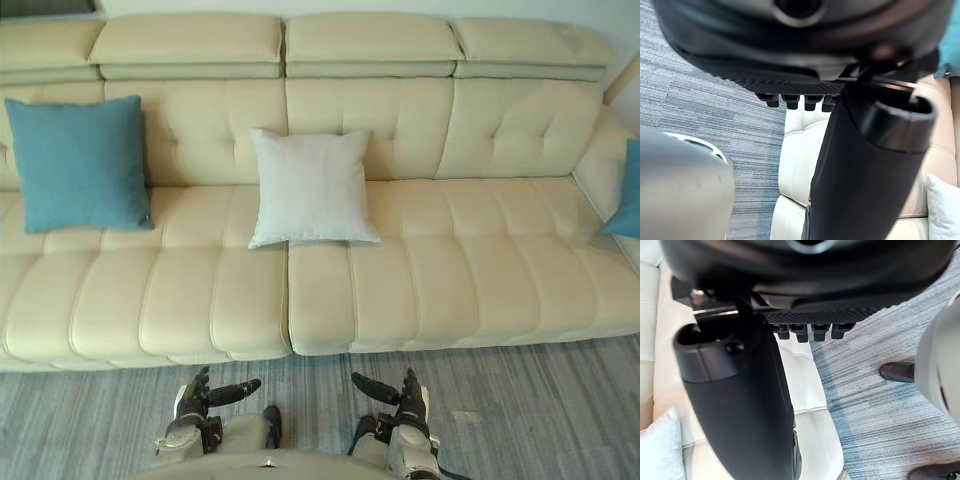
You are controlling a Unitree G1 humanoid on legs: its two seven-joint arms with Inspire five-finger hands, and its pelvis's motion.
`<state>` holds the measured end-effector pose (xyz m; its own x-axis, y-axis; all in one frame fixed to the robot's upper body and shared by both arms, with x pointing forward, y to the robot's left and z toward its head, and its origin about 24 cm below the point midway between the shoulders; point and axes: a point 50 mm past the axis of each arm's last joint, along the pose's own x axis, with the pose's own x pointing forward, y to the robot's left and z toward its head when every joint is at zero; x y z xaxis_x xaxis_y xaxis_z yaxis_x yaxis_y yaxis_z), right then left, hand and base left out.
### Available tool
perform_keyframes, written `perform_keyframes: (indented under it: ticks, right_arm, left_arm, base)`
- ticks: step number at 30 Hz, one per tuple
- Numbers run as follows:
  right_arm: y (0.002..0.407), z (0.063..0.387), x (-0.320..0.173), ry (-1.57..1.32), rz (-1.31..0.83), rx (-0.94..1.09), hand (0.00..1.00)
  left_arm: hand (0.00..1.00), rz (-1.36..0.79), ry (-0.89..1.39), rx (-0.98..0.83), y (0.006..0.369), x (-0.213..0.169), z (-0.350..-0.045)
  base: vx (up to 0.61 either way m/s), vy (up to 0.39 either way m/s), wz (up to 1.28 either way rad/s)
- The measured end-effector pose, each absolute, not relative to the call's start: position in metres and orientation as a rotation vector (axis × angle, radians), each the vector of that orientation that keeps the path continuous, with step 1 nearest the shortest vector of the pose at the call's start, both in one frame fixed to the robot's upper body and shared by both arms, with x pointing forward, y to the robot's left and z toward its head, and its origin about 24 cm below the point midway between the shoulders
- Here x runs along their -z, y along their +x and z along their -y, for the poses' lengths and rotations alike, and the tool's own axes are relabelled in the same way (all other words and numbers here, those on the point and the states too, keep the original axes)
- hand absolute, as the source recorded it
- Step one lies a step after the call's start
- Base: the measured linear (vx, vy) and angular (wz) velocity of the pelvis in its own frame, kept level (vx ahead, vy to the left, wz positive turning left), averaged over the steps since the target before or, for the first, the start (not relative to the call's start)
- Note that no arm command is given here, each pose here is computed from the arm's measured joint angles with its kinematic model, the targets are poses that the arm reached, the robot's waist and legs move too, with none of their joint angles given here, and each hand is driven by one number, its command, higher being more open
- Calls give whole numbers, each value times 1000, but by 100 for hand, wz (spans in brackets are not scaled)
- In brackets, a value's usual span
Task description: Pick up cushions and gather them together orderly.
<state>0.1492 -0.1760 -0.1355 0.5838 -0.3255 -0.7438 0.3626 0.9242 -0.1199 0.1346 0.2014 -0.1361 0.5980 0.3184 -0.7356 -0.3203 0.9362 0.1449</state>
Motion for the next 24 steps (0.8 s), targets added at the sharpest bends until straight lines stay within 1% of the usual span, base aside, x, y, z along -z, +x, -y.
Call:
perform_keyframes:
  ticks: [2,7,13,16,18,19,20,24]
  right_arm:
    - [140,173,140,57,-888,395,100]
    - [123,180,149,69,-960,440,100]
    - [120,193,150,95,-972,497,100]
    - [124,198,150,74,-976,493,100]
    - [143,195,145,62,-946,460,100]
    - [146,196,144,63,-939,462,100]
    - [148,204,142,55,-931,480,100]
    - [140,207,145,43,-953,490,100]
  left_arm:
    - [100,-868,-5,-367,130,138,-199]
    - [100,-930,-2,-360,120,146,-197]
    - [100,-965,47,-311,121,149,-196]
    - [100,-965,68,-285,122,149,-196]
    - [100,-964,70,-287,124,149,-196]
    - [100,-967,72,-284,124,149,-197]
    - [100,-965,77,-266,126,149,-193]
    - [100,-953,107,-251,128,147,-196]
  base:
    - [-38,148,-23]
    - [40,70,-33]
    - [110,-10,-52]
    - [-20,-26,-97]
    - [-102,-151,-149]
    - [-40,-168,-129]
    - [46,-81,-118]
    - [41,-93,-90]
